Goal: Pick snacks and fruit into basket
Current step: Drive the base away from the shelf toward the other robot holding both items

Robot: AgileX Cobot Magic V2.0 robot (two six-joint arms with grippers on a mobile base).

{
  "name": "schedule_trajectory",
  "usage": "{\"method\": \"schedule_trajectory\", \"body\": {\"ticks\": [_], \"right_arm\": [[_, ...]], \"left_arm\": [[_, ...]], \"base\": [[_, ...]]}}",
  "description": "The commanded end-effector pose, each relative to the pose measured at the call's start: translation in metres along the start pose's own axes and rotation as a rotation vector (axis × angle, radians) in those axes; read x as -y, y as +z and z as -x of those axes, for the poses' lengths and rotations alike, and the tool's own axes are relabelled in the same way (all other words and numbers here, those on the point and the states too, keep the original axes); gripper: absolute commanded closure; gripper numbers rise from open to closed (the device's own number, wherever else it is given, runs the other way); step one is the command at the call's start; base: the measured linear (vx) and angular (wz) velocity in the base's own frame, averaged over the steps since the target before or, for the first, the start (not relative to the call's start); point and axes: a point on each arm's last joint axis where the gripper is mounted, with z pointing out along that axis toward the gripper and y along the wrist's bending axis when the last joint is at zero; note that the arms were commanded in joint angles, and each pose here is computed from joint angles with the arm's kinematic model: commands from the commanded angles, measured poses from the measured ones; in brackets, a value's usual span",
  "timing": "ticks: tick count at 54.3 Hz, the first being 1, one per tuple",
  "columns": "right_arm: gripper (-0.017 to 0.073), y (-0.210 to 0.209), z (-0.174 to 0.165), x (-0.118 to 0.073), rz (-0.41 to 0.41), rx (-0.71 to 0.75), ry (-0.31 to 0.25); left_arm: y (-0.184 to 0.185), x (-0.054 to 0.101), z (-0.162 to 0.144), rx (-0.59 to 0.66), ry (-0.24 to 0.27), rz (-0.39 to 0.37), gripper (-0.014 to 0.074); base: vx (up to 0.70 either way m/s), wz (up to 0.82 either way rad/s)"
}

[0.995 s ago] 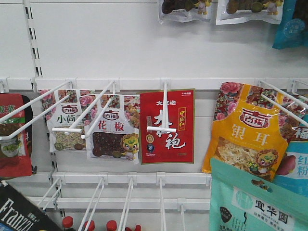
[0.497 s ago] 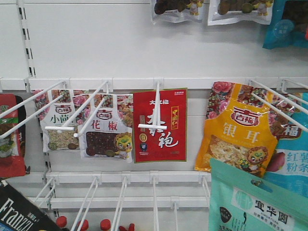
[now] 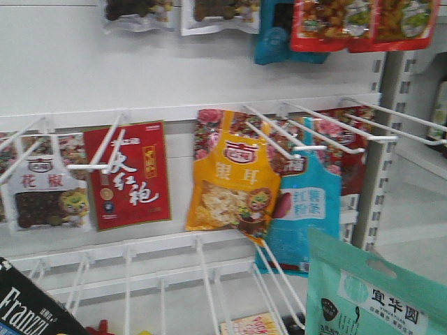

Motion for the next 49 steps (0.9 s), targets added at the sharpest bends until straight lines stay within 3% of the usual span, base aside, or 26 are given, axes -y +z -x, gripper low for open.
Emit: {"method": "schedule_trajectory", "body": {"ticks": [1,49], "right_arm": [[0.0568,-0.0012,0.0119,0.0008,-0.029,0.045,-0.009],[0.0568,-0.0012,0.0118,0.0008,-0.028,0.045,-0.009]], "left_arm": [[0.0019,0.0042,0.0158,0.103,-0.03,-0.043,0.0594],[0.0019,0.0042,0.0158,0.103,-0.03,-0.043,0.0594]], "base": [[-0.17,-0.69],[-0.14,-0.68]]}}
